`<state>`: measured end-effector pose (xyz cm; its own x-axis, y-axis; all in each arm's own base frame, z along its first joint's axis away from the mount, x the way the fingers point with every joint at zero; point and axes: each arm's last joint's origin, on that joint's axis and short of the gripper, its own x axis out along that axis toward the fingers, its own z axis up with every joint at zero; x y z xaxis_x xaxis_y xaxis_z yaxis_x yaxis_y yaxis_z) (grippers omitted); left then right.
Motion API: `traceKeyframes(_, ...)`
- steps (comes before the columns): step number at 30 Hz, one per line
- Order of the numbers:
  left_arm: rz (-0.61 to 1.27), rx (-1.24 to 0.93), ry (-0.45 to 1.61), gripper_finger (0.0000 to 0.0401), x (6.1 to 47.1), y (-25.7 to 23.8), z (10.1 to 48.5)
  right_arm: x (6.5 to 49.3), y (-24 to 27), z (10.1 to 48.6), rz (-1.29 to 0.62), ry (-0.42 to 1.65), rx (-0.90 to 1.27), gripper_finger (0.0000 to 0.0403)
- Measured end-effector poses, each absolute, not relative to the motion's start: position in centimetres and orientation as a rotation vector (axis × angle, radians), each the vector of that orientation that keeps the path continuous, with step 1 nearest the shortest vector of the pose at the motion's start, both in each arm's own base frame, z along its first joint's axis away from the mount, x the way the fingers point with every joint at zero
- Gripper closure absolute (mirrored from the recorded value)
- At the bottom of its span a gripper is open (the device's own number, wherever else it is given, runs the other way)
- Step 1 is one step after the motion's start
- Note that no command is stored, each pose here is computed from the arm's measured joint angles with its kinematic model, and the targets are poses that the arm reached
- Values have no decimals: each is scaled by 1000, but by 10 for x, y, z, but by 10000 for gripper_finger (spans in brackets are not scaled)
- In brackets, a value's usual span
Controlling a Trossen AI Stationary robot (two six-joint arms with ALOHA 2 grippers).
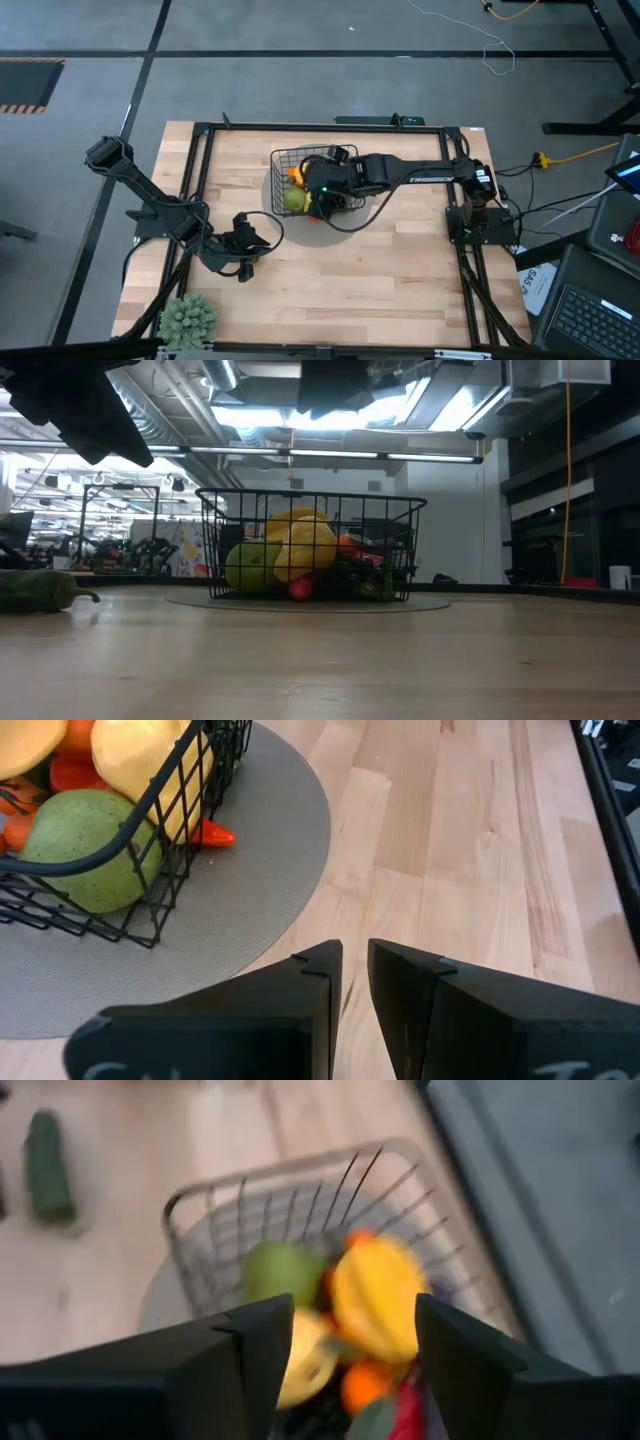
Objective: Build produce basket
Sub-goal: Put the green chili pepper into the wire organizer
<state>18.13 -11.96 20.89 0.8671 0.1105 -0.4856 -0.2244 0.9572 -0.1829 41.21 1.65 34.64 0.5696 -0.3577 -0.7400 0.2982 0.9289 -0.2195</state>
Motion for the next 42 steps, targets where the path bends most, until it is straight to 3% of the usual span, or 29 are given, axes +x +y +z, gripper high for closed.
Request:
traceKeyframes(6, 177, -238, 492, 360, 181, -120, 209, 408, 31, 329, -239, 1002, 10, 203)
traceKeyframes(12, 178, -239, 491, 360, 181, -120, 209, 415, 44, 280, -78, 1022, -1, 203)
traceKeyframes(23, 192, -234, 482, 360, 181, -119, 209, 433, 33, 219, -48, 676, 73, 203)
traceKeyframes(30, 193, -234, 482, 360, 181, -119, 209, 431, 16, 212, -183, 693, 57, 203)
traceKeyframes(36, 193, -234, 482, 360, 181, -119, 209, 431, 16, 220, -178, 678, 44, 203)
traceKeyframes(42, 193, -233, 483, 360, 181, -119, 209, 428, 16, 288, -163, 684, -13, 203)
